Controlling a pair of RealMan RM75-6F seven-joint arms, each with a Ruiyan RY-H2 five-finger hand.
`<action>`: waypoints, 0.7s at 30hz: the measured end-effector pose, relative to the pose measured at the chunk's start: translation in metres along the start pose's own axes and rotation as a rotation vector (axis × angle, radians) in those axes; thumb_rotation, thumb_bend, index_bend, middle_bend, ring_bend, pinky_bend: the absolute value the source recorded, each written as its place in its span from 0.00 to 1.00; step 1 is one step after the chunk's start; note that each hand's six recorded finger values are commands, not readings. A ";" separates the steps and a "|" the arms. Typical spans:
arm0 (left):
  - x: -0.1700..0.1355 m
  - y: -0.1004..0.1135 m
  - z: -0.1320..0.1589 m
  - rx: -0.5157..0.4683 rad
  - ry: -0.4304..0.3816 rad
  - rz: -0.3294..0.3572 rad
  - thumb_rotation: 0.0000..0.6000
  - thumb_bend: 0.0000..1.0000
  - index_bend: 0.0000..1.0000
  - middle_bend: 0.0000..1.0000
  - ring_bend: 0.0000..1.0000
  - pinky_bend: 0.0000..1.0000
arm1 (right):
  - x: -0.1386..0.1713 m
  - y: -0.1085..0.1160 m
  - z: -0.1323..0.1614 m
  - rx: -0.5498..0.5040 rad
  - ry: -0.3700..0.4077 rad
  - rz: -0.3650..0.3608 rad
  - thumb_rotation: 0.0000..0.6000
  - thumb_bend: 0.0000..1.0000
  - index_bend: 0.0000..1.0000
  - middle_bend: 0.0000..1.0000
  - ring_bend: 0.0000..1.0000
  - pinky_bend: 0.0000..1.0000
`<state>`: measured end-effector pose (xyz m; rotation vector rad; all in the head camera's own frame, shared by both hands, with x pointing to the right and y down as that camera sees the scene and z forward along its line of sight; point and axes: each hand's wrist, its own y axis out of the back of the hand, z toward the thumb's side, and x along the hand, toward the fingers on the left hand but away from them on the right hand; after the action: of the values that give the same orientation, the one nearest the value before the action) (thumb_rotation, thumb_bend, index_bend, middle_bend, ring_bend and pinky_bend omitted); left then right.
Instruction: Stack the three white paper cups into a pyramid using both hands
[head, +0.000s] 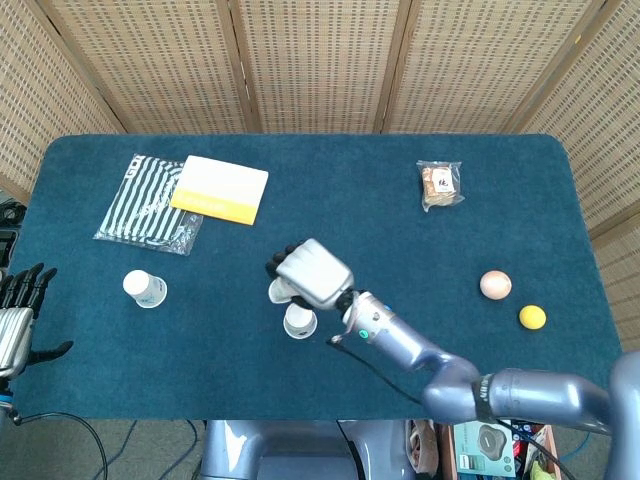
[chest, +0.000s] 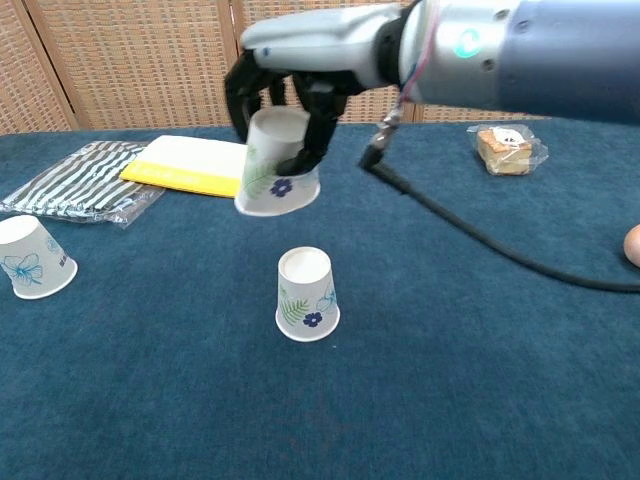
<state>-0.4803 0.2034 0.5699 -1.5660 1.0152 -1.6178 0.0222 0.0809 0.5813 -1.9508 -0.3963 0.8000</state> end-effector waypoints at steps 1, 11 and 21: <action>0.000 0.001 -0.001 -0.005 0.002 0.001 1.00 0.07 0.00 0.00 0.00 0.00 | -0.007 -0.004 0.011 -0.006 0.005 0.009 1.00 0.45 0.44 0.52 0.47 0.48; 0.001 0.002 -0.005 -0.017 0.005 -0.008 1.00 0.07 0.00 0.00 0.00 0.00 | -0.042 -0.051 0.061 -0.004 -0.003 0.099 1.00 0.45 0.44 0.52 0.47 0.41; 0.002 0.002 -0.005 -0.021 0.004 -0.016 1.00 0.07 0.00 0.00 0.00 0.00 | -0.045 -0.078 0.058 0.069 -0.013 0.148 1.00 0.45 0.44 0.48 0.44 0.19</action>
<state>-0.4853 0.2009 0.5698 -1.5893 1.0266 -1.6268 -0.0462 0.1317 0.6465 -1.9274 -0.2307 0.9089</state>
